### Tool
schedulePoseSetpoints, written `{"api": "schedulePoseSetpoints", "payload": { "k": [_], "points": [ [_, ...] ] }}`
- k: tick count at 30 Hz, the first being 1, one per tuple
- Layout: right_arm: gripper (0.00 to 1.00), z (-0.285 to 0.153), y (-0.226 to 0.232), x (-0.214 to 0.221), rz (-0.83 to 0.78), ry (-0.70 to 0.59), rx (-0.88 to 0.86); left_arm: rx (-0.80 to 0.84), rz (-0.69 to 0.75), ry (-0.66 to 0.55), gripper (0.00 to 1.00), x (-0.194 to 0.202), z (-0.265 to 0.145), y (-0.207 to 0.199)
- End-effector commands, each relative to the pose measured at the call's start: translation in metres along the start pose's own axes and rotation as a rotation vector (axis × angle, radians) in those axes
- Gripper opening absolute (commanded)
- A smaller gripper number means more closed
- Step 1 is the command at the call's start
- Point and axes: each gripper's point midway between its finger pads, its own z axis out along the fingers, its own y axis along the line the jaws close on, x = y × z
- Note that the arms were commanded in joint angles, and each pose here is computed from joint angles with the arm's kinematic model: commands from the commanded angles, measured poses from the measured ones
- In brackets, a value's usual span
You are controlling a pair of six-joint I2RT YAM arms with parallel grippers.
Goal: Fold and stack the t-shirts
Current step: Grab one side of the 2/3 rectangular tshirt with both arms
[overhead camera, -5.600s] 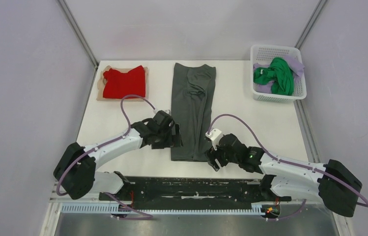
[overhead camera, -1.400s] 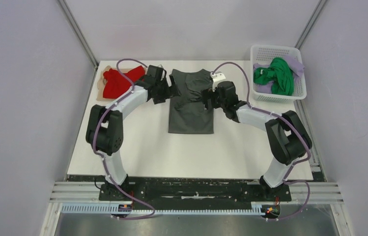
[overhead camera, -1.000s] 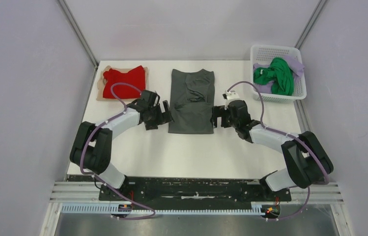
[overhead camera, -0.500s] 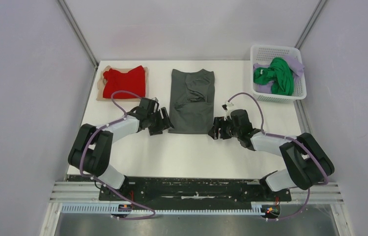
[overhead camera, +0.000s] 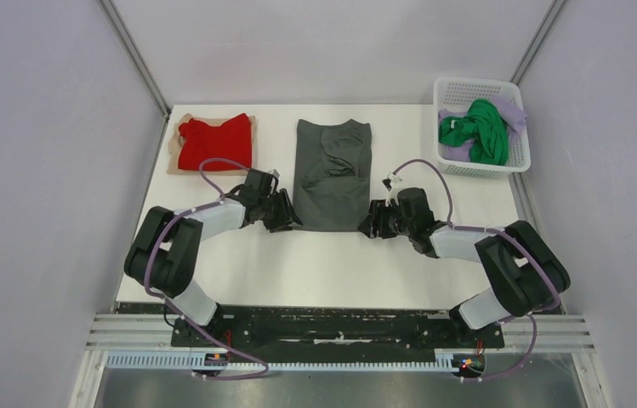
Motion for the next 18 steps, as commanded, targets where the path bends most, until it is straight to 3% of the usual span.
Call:
{"api": "schedulePoseSetpoints", "payload": {
  "k": [1, 6, 9, 15, 18],
  "points": [
    [0.53, 0.004, 0.002, 0.015, 0.009, 0.070, -0.014, -0.025, -0.023, 0.065, 0.43, 0.017, 0.007, 0.007],
    [0.50, 0.006, 0.002, 0.020, 0.009, 0.082, -0.007, -0.042, -0.019, 0.077, 0.36, 0.021, 0.009, 0.011],
    [0.44, 0.007, 0.003, 0.021, 0.005, 0.088, -0.004, -0.052, -0.023, 0.071, 0.02, 0.020, 0.011, 0.014],
    [0.32, 0.010, -0.001, 0.025, -0.001, 0.098, 0.019, -0.020, -0.010, 0.011, 0.02, 0.010, 0.008, 0.006],
    [0.14, 0.011, 0.001, 0.025, 0.006, 0.099, 0.010, 0.009, -0.004, -0.021, 0.02, 0.006, 0.004, 0.001]
  ]
}}
